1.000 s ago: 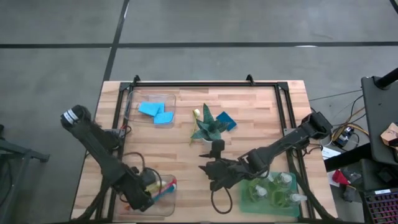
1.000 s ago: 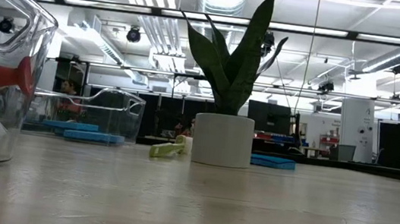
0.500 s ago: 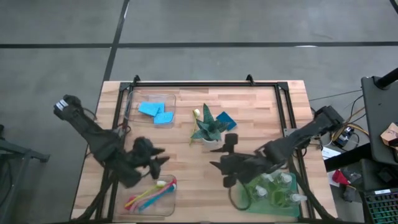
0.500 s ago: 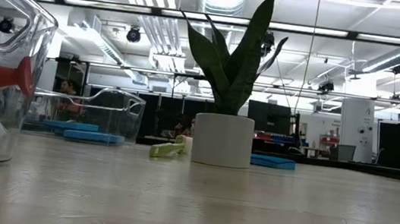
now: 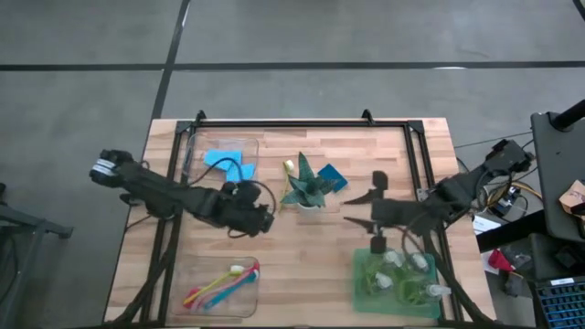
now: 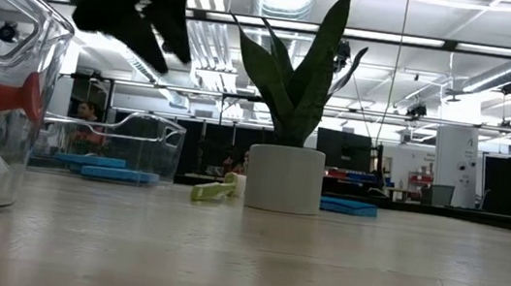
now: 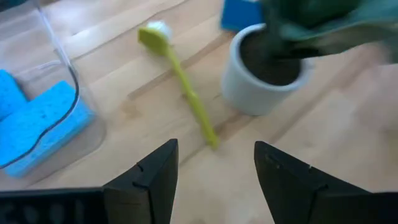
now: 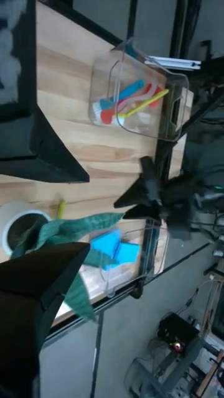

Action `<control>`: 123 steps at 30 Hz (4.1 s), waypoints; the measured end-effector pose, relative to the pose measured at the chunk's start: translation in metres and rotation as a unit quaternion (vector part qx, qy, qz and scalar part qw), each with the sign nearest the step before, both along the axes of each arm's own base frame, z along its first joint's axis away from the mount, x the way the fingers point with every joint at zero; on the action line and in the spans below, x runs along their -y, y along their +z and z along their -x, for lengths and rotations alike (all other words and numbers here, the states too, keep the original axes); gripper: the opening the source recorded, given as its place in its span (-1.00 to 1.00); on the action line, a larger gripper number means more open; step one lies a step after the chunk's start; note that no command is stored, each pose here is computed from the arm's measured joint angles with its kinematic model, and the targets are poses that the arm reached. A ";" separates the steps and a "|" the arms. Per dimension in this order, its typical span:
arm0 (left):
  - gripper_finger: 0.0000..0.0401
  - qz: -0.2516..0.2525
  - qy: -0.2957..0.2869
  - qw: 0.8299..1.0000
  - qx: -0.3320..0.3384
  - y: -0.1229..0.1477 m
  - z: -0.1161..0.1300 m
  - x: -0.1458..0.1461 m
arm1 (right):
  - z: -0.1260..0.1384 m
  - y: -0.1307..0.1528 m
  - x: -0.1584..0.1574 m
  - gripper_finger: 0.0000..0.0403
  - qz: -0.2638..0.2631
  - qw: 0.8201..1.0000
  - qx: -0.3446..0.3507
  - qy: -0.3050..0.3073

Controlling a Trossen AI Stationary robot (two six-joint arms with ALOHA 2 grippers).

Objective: Pick & Place Kitchen Sink Supplies
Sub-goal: Put the yellow dish brush into the bottom transparent bin, then put the blue sponge into the top transparent bin

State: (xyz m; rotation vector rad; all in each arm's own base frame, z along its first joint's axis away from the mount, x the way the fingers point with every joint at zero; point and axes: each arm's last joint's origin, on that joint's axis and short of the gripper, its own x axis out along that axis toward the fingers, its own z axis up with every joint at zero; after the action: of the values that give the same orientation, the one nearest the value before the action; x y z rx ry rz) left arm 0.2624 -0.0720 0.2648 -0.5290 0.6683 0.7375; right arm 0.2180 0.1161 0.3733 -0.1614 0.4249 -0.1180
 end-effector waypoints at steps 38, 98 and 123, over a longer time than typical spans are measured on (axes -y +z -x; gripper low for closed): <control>-0.05 -0.031 0.053 0.993 -0.098 -0.137 -0.082 -0.024 | 0.051 -0.025 0.031 -0.36 -0.039 0.998 0.055 0.015; -0.94 0.306 -0.331 0.887 -0.103 0.061 0.170 0.082 | 0.050 -0.031 0.031 -0.71 -0.047 0.998 0.045 0.009; -0.74 0.263 -0.276 0.914 -0.137 0.003 0.136 0.154 | 0.050 -0.030 0.031 -0.74 -0.058 0.997 0.051 0.005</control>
State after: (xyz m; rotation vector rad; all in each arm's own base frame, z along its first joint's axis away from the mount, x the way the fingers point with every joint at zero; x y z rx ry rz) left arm 0.1266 -0.2260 0.2678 -0.6883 1.2346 0.0805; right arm 0.1680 0.0855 0.3433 -0.0437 0.3289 -0.0911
